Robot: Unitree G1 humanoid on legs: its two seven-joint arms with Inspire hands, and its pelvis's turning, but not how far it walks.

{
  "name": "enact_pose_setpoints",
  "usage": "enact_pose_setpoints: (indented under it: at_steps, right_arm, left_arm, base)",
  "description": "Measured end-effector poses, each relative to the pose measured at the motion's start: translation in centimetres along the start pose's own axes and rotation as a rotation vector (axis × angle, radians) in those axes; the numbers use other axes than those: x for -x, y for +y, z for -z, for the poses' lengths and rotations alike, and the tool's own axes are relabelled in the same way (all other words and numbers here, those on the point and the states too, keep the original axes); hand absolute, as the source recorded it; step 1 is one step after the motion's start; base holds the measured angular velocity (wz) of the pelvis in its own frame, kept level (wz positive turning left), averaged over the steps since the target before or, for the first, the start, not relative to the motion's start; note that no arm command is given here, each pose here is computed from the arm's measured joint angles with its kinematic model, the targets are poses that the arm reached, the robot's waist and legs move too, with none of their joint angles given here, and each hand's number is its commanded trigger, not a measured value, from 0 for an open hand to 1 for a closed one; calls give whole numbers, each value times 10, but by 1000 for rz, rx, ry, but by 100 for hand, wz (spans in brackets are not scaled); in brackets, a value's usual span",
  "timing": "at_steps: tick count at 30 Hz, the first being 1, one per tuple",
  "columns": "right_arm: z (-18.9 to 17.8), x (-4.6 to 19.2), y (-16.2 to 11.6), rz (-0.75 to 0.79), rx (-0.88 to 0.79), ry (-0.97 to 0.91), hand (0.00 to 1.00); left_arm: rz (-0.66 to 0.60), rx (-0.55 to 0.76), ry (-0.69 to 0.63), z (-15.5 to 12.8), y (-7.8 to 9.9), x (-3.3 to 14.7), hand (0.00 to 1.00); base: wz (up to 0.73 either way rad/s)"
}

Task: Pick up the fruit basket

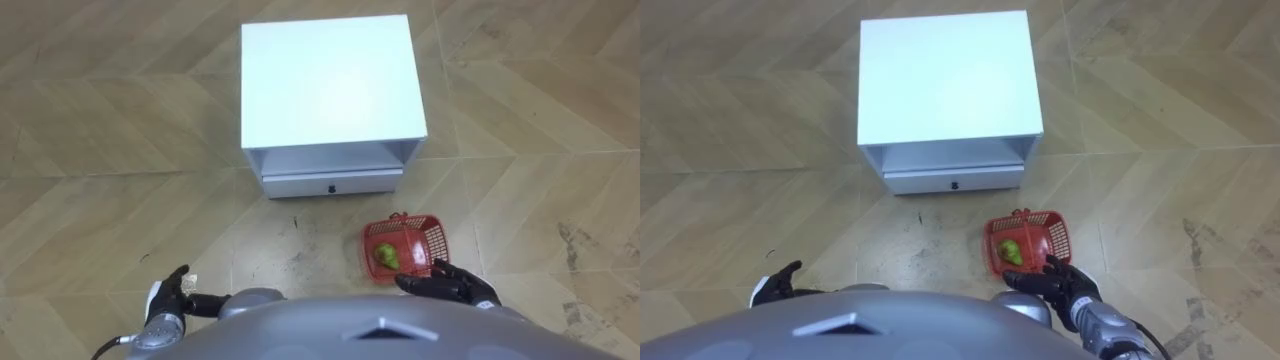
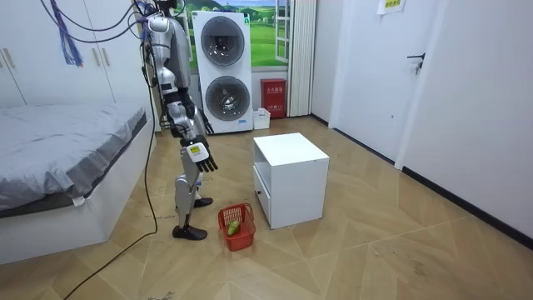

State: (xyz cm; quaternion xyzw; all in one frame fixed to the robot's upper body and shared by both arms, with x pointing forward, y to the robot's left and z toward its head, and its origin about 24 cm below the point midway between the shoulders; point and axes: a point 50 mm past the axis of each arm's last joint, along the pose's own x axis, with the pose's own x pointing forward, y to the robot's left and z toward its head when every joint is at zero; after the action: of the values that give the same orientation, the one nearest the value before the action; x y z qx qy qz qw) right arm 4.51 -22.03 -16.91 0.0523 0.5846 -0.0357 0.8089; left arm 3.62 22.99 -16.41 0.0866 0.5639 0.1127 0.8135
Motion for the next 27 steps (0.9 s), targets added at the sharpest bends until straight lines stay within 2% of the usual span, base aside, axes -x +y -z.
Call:
enact_pose_setpoints:
  at_steps: [27]
  right_arm:
    - [0,0,-1,14,-6,0,0]
  left_arm:
    - [14,3,8,3,0,1,0]
  base:
    - [0]
